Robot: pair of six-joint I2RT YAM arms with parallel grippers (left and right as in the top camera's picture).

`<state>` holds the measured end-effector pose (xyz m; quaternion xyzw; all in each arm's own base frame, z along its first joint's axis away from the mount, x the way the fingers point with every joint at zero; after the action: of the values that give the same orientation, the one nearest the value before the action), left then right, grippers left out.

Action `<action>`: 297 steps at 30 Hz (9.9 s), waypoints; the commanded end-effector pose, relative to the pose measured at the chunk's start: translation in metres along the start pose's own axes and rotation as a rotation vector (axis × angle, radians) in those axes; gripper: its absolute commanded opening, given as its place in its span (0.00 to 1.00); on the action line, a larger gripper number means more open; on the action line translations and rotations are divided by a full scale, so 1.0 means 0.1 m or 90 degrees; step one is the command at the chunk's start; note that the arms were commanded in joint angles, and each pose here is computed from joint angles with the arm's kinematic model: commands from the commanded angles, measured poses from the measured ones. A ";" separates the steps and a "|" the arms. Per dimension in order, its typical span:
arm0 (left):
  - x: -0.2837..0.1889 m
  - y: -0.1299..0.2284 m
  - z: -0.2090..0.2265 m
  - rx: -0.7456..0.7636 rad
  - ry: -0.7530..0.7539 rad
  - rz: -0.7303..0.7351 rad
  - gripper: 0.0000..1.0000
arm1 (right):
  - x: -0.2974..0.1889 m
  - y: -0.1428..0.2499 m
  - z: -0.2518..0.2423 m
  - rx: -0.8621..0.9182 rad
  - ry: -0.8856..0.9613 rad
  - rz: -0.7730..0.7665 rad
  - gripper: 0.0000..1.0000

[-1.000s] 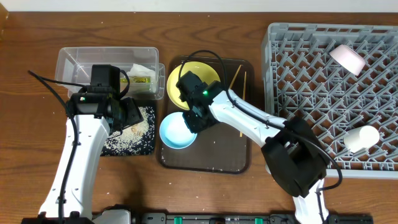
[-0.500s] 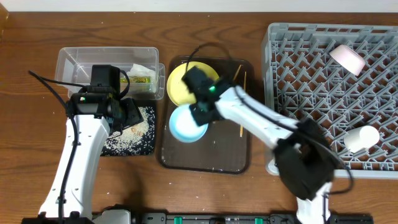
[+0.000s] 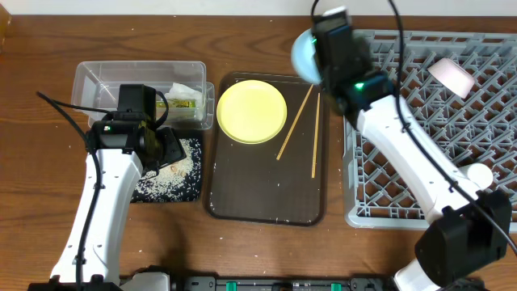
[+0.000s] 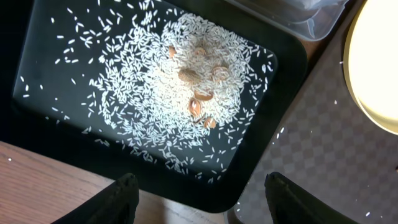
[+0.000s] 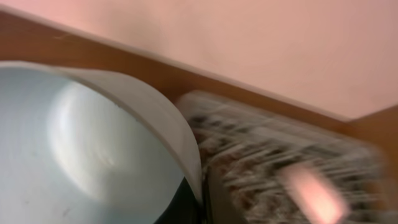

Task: Sort waste into correct bins and load items into the dishwasher rack
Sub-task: 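Carry the light-blue bowl to the rack and release it, then move the right gripper to the yellow plate and grasp its edge, then lift the yellow plate and stand it upright in the rack, then move the right gripper to the chopsticks and grasp one chopstick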

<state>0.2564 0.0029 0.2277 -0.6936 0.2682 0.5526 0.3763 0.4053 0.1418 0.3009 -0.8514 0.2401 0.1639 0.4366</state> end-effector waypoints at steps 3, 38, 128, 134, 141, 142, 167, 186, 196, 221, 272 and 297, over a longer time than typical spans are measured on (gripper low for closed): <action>-0.01 0.00 0.03 -0.009 -0.010 -0.009 0.68 | 0.22 0.03 -0.60 -0.079 0.225 0.046 0.01; -0.01 0.01 0.02 -0.009 0.003 0.000 0.68 | 1.43 1.02 -0.44 -0.089 0.352 0.294 0.01; -0.01 0.01 0.02 -0.009 0.002 0.000 0.68 | 0.45 0.37 1.00 0.227 -0.370 0.152 0.01; -0.01 0.01 0.02 -0.009 0.002 0.000 0.69 | 0.08 0.11 0.25 0.184 -0.241 0.041 0.01; -0.01 0.01 0.02 -0.009 0.002 0.000 0.69 | -0.16 0.14 -0.44 0.104 -0.070 0.025 0.01; -0.01 0.01 0.02 -0.008 0.002 0.000 0.68 | -0.16 0.16 -0.53 0.086 -0.034 0.031 0.01; -0.01 0.01 0.02 -0.009 0.003 0.000 0.68 | 0.10 0.84 -1.81 -0.214 0.270 0.316 0.01; -0.01 0.01 0.02 -0.009 0.002 0.000 0.68 | 0.20 1.15 -1.59 -0.038 0.110 0.329 0.01; -0.01 0.01 0.02 -0.009 0.003 0.000 0.69 | 0.15 1.09 -1.77 -0.038 0.280 0.353 0.01; -0.01 0.01 0.02 -0.009 0.002 0.000 0.69 | 0.46 1.21 -1.55 -0.099 0.238 0.399 0.01; -0.01 0.01 0.02 -0.009 0.003 0.000 0.68 | -0.29 0.40 -0.03 0.127 -0.624 0.070 0.78; -0.01 0.01 0.02 -0.009 0.003 0.000 0.68 | 0.36 1.27 1.41 0.148 -0.395 0.533 0.55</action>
<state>0.2564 0.0023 0.2277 -0.6949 0.2713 0.5511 0.3739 0.3584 0.1820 0.1340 -0.5469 0.4080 0.5474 0.4846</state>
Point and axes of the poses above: each gripper's point midway between its finger pads, its own x axis out along the fingers, its own z axis along the line the jaws close on, y = z × x, the point moved 10 cm from there along -x, back along the fingers, and after that the axes turned 10 degrees about -x, right-handed, at the moved point
